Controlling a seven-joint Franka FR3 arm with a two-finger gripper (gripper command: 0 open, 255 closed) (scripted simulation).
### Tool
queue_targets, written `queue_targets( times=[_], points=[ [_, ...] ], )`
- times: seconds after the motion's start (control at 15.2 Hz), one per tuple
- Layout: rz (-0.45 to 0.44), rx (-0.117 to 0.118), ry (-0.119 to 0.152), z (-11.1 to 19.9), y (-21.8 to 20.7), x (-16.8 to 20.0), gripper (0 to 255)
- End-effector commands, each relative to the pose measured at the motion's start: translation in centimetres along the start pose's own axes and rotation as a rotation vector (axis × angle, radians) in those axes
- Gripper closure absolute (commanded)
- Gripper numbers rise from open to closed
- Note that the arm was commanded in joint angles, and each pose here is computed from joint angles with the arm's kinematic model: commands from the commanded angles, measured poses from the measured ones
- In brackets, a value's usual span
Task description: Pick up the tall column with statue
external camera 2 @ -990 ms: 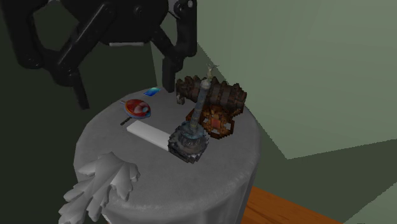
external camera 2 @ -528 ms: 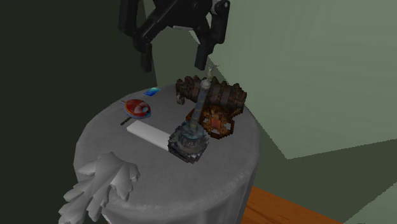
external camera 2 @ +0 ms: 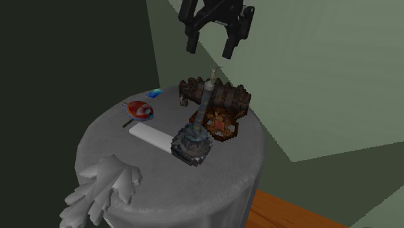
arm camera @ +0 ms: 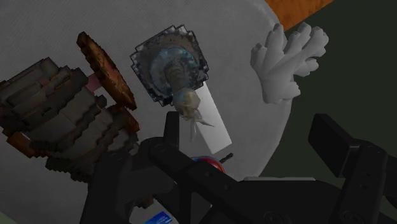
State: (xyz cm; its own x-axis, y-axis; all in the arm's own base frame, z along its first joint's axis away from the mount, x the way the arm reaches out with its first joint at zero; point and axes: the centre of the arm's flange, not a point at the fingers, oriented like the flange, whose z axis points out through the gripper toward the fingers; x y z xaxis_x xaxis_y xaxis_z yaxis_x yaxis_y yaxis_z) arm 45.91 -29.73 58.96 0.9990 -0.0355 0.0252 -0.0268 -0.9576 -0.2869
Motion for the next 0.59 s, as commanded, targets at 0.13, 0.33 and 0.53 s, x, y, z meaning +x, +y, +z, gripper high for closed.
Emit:
queue_targets(
  times=[0.13, 0.33, 0.53],
  points=[
    [-0.002, 0.026, -0.004, 0.4, 2.7, 1.3, 0],
    [-0.002, 0.026, -0.004, 2.0, 3.2, 1.3, 0],
    [-0.002, 0.026, -0.004, 3.8, 3.7, 1.3, 0]
  ],
)
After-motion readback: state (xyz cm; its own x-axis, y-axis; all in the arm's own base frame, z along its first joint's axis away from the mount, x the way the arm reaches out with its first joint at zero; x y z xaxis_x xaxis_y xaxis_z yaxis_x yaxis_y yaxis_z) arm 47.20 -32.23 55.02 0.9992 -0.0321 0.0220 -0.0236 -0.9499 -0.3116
